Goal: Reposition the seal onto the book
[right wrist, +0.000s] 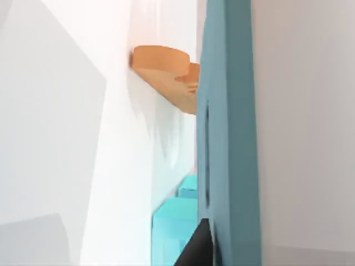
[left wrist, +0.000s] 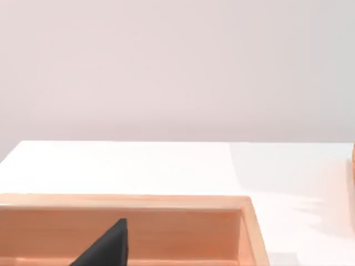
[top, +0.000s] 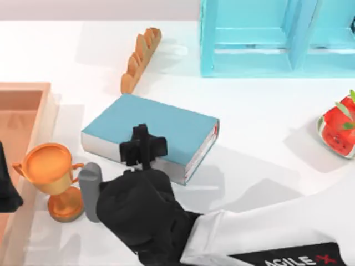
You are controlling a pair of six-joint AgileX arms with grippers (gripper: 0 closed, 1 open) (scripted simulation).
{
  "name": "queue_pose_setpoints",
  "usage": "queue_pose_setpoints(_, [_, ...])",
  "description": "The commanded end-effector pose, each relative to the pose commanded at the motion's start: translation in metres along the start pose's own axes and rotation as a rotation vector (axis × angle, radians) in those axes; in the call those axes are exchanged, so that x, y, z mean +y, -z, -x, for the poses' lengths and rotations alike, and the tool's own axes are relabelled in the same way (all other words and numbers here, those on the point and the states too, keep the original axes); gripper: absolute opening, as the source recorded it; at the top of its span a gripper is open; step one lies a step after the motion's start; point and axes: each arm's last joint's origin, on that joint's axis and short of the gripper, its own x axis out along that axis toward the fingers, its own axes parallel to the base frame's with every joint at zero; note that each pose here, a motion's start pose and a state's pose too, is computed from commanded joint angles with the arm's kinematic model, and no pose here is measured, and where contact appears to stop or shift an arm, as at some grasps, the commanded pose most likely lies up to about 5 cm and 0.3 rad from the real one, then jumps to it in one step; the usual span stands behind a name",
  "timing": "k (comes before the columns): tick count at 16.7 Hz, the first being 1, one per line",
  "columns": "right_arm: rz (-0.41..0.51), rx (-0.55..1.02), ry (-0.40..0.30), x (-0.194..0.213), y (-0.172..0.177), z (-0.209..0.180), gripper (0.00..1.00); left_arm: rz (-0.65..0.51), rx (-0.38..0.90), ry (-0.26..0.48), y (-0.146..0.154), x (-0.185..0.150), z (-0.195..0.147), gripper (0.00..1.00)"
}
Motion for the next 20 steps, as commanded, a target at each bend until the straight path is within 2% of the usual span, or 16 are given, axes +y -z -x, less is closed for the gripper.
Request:
queue_pose_setpoints(7, [0.003,0.010,0.000,0.027,0.003,-0.009,0.00,0.000,0.000,0.000,0.000,0.000,0.000,1.00])
queue_pose_setpoints(11, [0.000,0.000,0.000,0.029,0.001,-0.008,0.00,0.000,0.000,0.000,0.000,0.000,0.000,1.00])
queue_pose_setpoints(20, [0.000,0.000,0.000,0.029,0.001,-0.008,0.68,0.000,0.000,0.000,0.000,0.000,0.000,1.00])
